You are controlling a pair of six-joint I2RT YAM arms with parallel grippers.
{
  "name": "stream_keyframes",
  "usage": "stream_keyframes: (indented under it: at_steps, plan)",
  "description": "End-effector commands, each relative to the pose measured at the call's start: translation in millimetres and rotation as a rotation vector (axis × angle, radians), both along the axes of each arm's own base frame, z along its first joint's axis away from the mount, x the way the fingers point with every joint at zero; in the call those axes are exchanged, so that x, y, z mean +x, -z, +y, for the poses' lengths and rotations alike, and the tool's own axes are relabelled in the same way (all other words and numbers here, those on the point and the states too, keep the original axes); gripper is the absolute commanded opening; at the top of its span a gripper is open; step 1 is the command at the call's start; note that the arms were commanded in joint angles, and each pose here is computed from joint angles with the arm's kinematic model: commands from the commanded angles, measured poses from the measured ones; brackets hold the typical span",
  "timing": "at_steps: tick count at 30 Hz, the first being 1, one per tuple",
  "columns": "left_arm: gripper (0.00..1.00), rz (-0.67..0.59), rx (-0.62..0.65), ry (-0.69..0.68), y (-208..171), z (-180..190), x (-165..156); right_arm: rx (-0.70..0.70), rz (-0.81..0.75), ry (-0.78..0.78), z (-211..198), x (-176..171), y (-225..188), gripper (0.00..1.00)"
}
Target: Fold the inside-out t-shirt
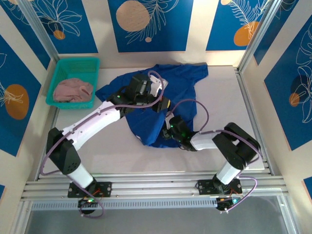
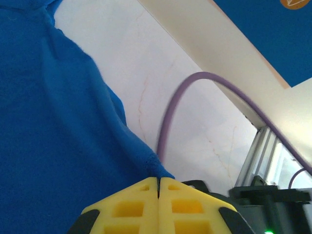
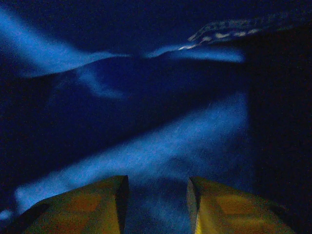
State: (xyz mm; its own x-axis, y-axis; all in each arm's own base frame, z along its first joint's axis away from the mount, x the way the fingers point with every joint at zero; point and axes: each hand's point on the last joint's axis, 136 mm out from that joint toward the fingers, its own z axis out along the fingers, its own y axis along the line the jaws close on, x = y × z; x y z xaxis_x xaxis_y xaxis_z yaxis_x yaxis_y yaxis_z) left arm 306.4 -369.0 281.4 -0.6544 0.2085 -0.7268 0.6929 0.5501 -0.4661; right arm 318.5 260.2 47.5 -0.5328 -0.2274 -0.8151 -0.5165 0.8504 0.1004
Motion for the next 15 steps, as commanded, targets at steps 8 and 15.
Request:
stream_keyframes:
  at_steps: [8, 15]
  plan:
    - [0.00, -0.057, -0.137, 0.064, -79, -7, -19, -0.138, -0.197, 0.043, 13, 40, -14, 0.39]
    - [0.00, -0.131, -0.207, 0.156, -120, -1, -50, -0.086, -0.094, 0.079, 0, 65, -10, 0.41]
